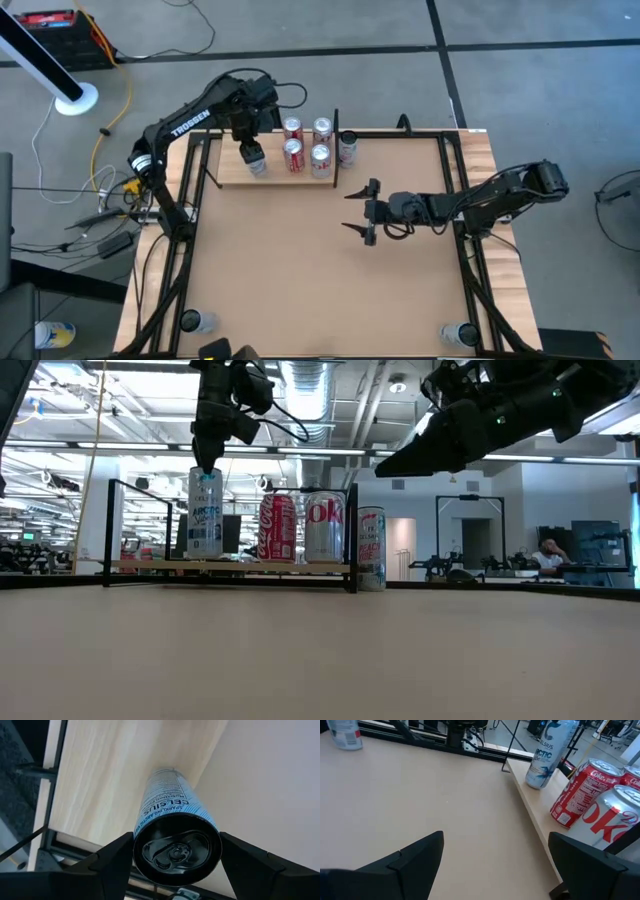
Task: Place canned beverage on shelf
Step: Put the left white and blue soda can on the shelf
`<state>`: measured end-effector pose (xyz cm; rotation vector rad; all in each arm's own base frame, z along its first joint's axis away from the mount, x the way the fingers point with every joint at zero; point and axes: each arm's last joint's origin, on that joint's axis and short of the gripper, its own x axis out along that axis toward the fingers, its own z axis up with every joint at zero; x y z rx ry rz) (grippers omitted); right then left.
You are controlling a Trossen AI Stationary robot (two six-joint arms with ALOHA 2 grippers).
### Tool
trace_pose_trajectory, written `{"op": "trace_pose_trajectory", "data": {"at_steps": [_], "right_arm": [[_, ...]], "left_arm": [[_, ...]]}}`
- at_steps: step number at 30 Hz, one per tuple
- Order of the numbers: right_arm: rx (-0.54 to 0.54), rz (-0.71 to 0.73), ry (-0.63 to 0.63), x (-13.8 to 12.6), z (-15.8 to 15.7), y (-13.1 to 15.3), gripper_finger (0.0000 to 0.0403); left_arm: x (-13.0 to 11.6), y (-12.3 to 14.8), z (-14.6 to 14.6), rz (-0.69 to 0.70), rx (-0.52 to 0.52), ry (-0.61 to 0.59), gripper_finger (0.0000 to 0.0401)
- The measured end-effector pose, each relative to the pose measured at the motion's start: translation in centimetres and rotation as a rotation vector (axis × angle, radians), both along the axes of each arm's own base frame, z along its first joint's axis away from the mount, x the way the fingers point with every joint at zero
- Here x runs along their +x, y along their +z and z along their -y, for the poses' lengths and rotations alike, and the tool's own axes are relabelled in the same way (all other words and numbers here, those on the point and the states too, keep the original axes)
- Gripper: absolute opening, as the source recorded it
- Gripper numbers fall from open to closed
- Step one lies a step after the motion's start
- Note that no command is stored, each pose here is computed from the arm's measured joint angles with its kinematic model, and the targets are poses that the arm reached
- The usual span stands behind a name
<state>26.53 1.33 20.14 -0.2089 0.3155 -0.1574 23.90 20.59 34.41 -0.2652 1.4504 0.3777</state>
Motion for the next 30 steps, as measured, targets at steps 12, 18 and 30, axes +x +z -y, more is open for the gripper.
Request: {"op": "trace_pose_trajectory", "data": {"at_steps": [12,18,30], "right_arm": [[-0.024,-0.005,0.023,-0.02,-0.4,0.0,0.0384],[-0.031,-0.006,0.022,-0.01,-0.3,0.01,0.0384],[-0.049,-0.009,0.027,-0.02,-0.3,0.0,0.0384]], "left_arm": [[0.2,0.07,-0.04,0.026,0.007,0.037,0.0275],[0.37,0.07,0.2,0.001,0.033,0.021,0.0276],[-0.02,0.86,0.54,-0.05,0.055,0.007,0.0276]]}}
